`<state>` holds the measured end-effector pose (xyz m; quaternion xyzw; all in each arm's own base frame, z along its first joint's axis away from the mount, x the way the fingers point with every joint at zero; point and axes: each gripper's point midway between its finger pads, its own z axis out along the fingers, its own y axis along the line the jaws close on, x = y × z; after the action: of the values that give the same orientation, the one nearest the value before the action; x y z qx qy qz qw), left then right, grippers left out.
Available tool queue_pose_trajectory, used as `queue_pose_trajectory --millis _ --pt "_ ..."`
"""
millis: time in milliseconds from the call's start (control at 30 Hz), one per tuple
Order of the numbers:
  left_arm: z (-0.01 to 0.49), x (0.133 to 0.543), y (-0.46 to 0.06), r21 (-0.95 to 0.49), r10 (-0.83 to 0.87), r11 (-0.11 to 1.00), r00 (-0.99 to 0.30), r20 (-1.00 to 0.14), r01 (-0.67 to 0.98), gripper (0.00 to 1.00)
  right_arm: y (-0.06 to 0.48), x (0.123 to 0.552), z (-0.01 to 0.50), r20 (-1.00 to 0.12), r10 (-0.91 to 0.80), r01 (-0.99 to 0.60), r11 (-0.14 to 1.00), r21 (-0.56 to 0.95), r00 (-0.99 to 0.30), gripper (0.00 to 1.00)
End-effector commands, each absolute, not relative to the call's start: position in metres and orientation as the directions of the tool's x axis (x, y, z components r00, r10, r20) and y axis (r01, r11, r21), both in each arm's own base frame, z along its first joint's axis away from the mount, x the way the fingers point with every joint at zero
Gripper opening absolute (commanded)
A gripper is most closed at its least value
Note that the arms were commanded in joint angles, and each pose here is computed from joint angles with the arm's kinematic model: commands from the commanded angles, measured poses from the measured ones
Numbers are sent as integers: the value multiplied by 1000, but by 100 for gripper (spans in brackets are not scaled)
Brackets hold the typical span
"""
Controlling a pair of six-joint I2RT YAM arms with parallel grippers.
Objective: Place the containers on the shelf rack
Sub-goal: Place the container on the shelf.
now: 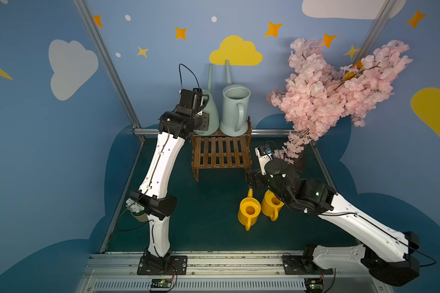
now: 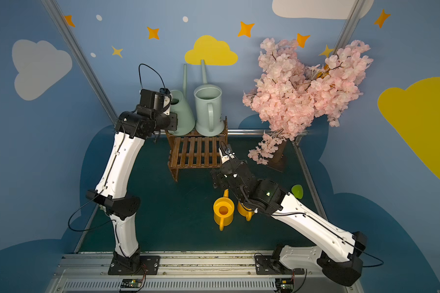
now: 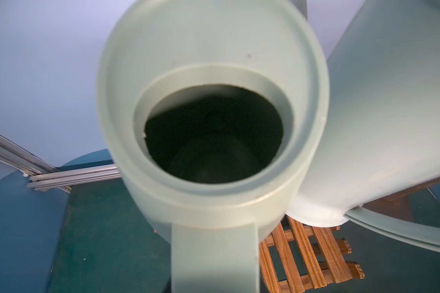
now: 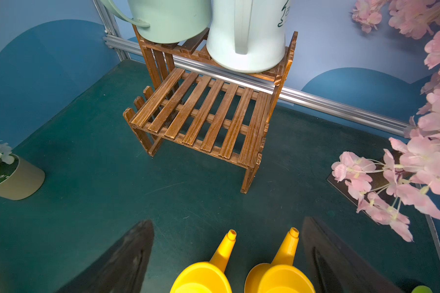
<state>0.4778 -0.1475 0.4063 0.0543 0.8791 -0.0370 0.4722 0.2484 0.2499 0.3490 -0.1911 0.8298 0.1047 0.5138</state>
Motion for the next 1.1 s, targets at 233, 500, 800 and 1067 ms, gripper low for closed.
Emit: queue_pose_trajectory --millis 233,500,800,1067 --pt "431 494 -152 -44 13 993 -453 -891 114 2 240 244 351 -900 -188 -408 913 -12 -394 92" --pt "421 501 -152 -31 21 994 -468 -883 103 3 238 243 350 -900 -180 -403 915 -5 -397 92" --pt "400 509 -154 -10 40 995 -507 -861 95 4 235 241 348 -900 -175 -400 916 -1 -399 92" --pt "400 507 -154 -13 37 996 -509 -860 93 33 237 241 348 -902 -175 -402 916 -2 -395 92"
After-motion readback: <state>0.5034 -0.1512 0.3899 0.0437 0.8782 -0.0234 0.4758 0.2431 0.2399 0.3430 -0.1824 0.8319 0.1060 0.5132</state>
